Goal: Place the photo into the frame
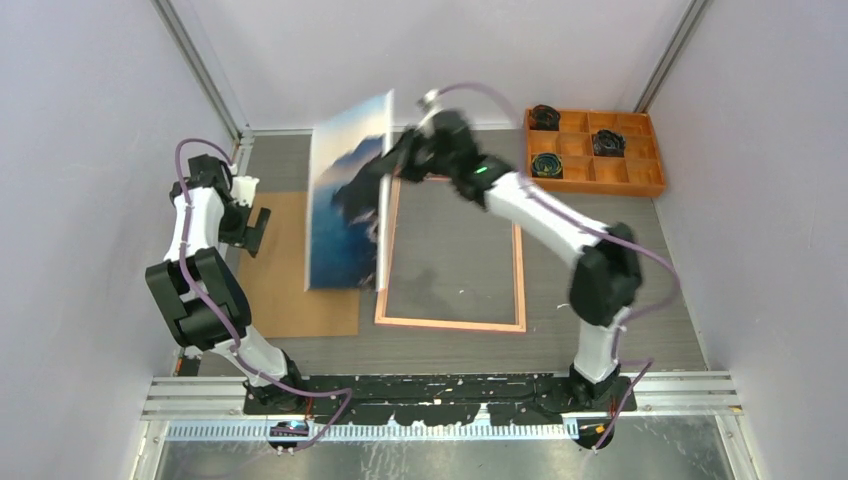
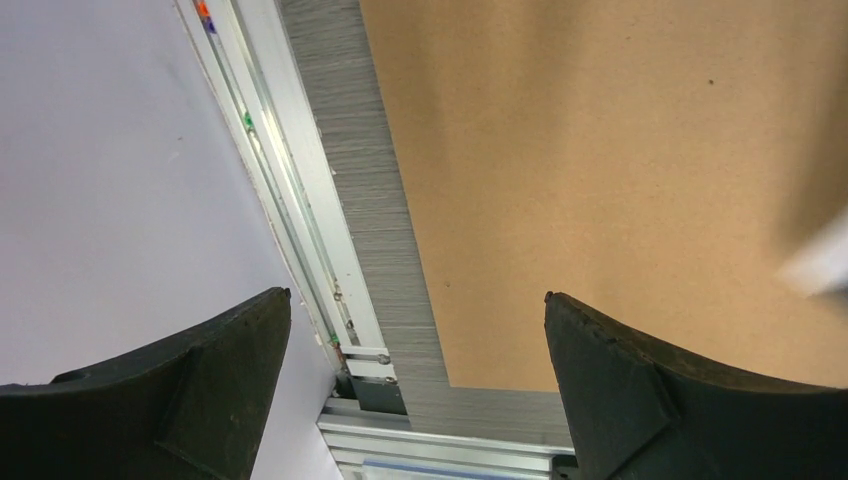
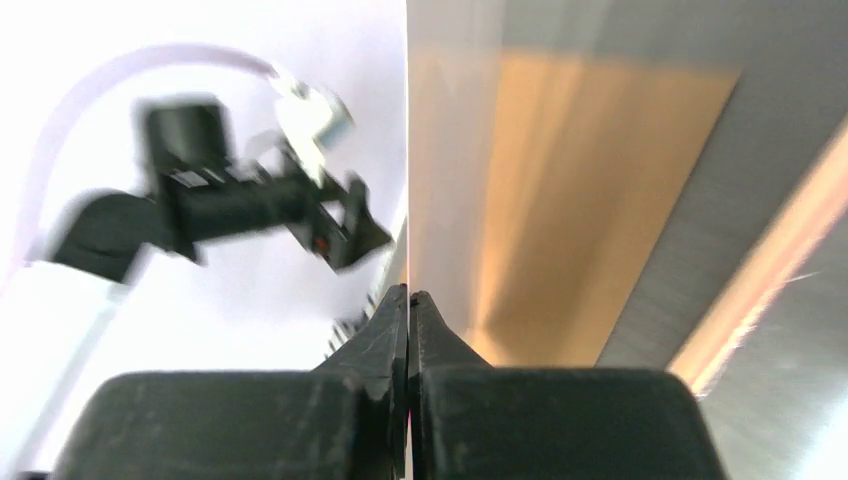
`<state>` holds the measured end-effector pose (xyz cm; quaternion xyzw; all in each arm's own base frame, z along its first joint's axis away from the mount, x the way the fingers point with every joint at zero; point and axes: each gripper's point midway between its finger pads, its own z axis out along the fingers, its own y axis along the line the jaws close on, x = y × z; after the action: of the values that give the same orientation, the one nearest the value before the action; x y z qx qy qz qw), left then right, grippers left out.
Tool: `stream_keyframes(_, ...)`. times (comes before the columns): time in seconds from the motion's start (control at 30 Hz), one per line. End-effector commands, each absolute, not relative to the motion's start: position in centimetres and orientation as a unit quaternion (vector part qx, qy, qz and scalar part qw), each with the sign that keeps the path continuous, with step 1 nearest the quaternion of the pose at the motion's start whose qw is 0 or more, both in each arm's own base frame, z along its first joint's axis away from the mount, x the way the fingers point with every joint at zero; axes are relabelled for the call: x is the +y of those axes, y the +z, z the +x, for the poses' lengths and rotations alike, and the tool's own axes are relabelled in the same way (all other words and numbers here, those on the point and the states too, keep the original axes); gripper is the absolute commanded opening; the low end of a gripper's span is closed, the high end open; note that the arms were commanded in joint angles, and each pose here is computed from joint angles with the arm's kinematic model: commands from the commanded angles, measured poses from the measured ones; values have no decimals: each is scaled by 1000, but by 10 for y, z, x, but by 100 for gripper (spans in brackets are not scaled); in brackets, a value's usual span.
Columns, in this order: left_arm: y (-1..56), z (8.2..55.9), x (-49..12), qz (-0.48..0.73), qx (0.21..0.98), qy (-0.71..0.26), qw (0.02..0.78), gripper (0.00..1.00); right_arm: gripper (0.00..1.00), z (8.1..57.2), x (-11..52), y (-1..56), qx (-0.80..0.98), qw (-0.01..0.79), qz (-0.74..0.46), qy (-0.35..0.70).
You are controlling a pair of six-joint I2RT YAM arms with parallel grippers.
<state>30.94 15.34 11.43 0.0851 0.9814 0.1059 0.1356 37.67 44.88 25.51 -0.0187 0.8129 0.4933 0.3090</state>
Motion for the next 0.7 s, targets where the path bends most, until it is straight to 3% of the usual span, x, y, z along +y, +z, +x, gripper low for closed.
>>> stream_keyframes(0.0, 128, 304, 144, 76, 982, 84, 150, 100, 1, 399, 318, 365, 780, 406, -3, 476)
stream_keyframes(0.23, 123, 306, 139, 66, 983, 73, 154, 100, 1, 358, 167, 422, 822, 526, 17, 218)
stream_keyframes(0.3, 120, 308, 134, 66, 984, 60, 157, 100, 1, 344, 138, 409, 849, 512, 25, 125)
stream_keyframes(0.5, 113, 305, 130, 66, 984, 52, 155, 100, 1, 321, 118, 363, 873, 469, -26, -129)
stream_keyframes(0.67, 107, 302, 130, 65, 985, 52, 149, 100, 1, 312, 128, 339, 865, 414, -89, -269)
